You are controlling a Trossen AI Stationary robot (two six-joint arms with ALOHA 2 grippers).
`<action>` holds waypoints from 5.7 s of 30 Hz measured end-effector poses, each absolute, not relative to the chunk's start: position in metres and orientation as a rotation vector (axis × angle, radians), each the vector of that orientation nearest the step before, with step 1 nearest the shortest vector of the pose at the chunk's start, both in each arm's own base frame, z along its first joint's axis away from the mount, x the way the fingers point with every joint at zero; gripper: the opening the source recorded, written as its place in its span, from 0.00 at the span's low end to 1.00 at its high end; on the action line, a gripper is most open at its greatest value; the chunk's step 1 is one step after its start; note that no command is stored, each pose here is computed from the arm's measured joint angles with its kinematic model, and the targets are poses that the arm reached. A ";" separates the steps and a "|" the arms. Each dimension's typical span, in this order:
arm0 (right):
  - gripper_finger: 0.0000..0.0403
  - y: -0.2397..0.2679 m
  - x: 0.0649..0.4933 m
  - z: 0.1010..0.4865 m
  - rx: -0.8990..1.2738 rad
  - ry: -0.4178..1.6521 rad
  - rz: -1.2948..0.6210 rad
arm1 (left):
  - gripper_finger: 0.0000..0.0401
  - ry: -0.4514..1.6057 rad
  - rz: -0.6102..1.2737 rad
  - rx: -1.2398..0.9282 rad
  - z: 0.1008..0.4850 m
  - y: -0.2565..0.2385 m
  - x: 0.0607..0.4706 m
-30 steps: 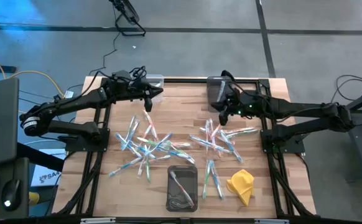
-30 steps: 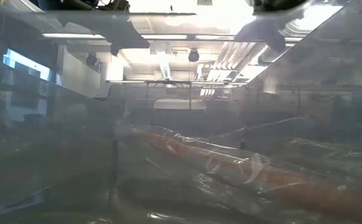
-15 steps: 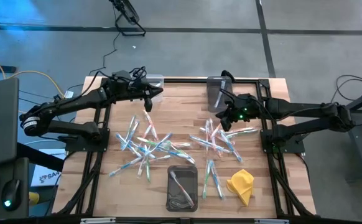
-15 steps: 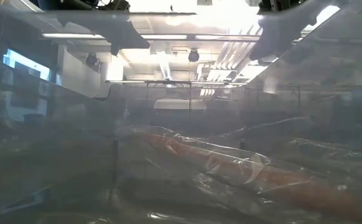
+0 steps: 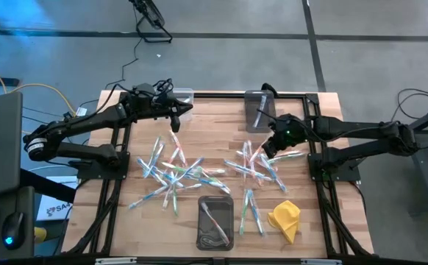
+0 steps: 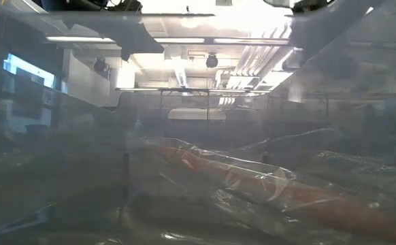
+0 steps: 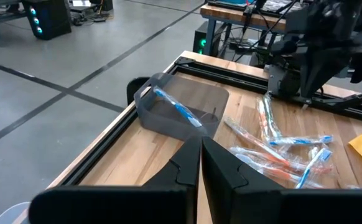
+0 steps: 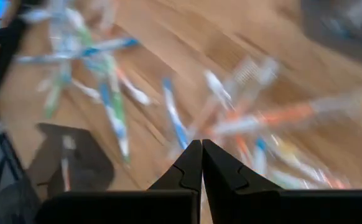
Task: Pick & Place Toothbrushes
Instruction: Put the blue toothbrush into the top black bin
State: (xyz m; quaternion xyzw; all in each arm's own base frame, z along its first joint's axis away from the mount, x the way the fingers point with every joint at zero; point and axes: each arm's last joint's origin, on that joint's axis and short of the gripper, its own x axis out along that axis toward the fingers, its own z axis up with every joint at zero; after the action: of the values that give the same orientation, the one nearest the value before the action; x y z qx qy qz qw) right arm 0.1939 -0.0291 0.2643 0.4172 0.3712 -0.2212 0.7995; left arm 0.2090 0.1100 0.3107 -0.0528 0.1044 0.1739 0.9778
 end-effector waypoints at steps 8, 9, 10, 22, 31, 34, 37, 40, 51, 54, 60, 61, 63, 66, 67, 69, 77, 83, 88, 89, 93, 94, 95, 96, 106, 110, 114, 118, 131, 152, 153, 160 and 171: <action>0.01 -0.028 0.171 0.250 1.038 0.952 -0.802 | 0.04 0.211 0.350 -0.104 0.311 0.110 0.209; 0.01 -0.028 0.169 0.250 1.037 0.964 -0.830 | 0.04 0.211 0.350 -0.104 0.311 0.110 0.209; 0.01 -0.028 0.167 0.249 1.032 0.978 -0.842 | 0.04 0.211 0.350 -0.105 0.311 0.110 0.209; 0.22 -0.025 0.180 0.235 0.916 1.101 -0.804 | 0.04 0.216 0.350 -0.106 0.310 0.110 0.209; 0.35 -0.011 0.196 0.221 0.945 1.156 -0.825 | 0.04 0.234 0.350 -0.112 0.308 0.110 0.209; 0.35 -0.004 0.201 0.217 0.947 1.161 -0.818 | 0.04 0.233 0.350 -0.112 0.308 0.110 0.209; 0.34 0.003 0.206 0.213 0.944 1.165 -0.805 | 0.04 0.233 0.360 -0.111 0.308 0.110 0.209; 0.33 0.010 0.211 0.209 0.936 1.172 -0.794 | 0.04 0.233 0.363 -0.110 0.308 0.110 0.208; 0.33 0.022 0.225 0.180 0.883 1.279 -0.855 | 0.04 0.233 0.367 -0.110 0.308 0.110 0.208; 0.33 0.024 0.230 0.171 0.868 1.301 -0.862 | 0.04 0.234 0.370 -0.110 0.308 0.110 0.208; 0.33 0.028 0.237 0.156 0.841 1.339 -0.877 | 0.04 0.237 0.370 -0.111 0.308 0.110 0.208; 0.33 0.028 0.238 0.154 0.839 1.344 -0.882 | 0.04 0.237 0.370 -0.111 0.308 0.110 0.208; 0.33 0.029 0.239 0.151 0.833 1.354 -0.889 | 0.04 0.237 0.370 -0.111 0.308 0.110 0.208; 0.33 0.028 0.239 0.148 0.827 1.359 -0.896 | 0.04 0.237 0.370 -0.111 0.308 0.110 0.208; 0.33 0.028 0.239 0.148 0.826 1.360 -0.898 | 0.04 0.237 0.370 -0.111 0.308 0.110 0.208; 0.33 0.028 0.239 0.148 0.826 1.359 -0.898 | 0.04 0.237 0.370 -0.111 0.308 0.110 0.208; 0.33 0.028 0.240 0.148 0.811 1.347 -0.909 | 0.04 0.237 0.369 -0.111 0.308 0.110 0.208; 0.33 0.028 0.240 0.148 0.811 1.346 -0.910 | 0.04 0.237 0.369 -0.111 0.308 0.110 0.208; 0.33 0.028 0.240 0.148 0.809 1.345 -0.910 | 0.04 0.237 0.369 -0.111 0.308 0.110 0.208; 0.33 0.028 0.240 0.148 0.809 1.345 -0.910 | 0.04 0.237 0.369 -0.111 0.308 0.110 0.208; 0.28 0.028 0.240 0.148 0.809 1.345 -0.910 | 0.04 0.237 0.369 -0.111 0.308 0.110 0.208; 0.25 0.028 0.240 0.148 0.809 1.345 -0.910 | 0.04 0.237 0.369 -0.111 0.308 0.110 0.208; 0.23 0.028 0.239 0.148 0.809 1.345 -0.911 | 0.04 0.237 0.369 -0.111 0.308 0.110 0.208; 0.20 0.028 0.239 0.148 0.809 1.345 -0.911 | 0.04 0.237 0.369 -0.111 0.308 0.110 0.208; 0.01 0.028 0.240 0.148 0.809 1.344 -0.910 | 0.04 0.237 0.368 -0.111 0.308 0.110 0.208; 0.01 0.028 0.240 0.148 0.809 1.344 -0.910 | 0.04 0.237 0.365 -0.111 0.308 0.110 0.208; 0.01 0.028 0.239 0.150 0.812 1.341 -0.908 | 0.04 0.237 0.365 -0.111 0.308 0.110 0.208; 0.01 0.028 0.237 0.158 0.832 1.315 -0.883 | 0.04 0.237 0.366 -0.111 0.308 0.110 0.208; 0.01 0.023 0.213 0.217 0.896 1.073 -0.717 | 0.04 0.237 0.372 -0.110 0.308 0.110 0.208; 0.01 0.002 0.205 0.273 0.862 0.530 -0.646 | 0.04 0.237 0.369 -0.107 0.308 0.110 0.208; 0.01 -0.001 0.206 0.274 0.855 0.511 -0.647 | 0.04 0.237 0.369 -0.107 0.308 0.110 0.208; 0.01 -0.025 0.212 0.284 0.785 0.375 -0.679 | 0.04 0.237 0.369 -0.107 0.308 0.110 0.208; 0.01 -0.063 0.212 0.297 0.680 0.213 -0.753 | 0.04 0.237 0.369 -0.107 0.308 0.110 0.208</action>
State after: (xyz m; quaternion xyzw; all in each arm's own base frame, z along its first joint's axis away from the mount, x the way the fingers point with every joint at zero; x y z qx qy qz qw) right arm 0.2122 -0.0631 0.2971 0.3248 0.1020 -0.3600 0.8686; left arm 0.2084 0.1103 0.3082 -0.0531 0.1175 0.1827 0.9747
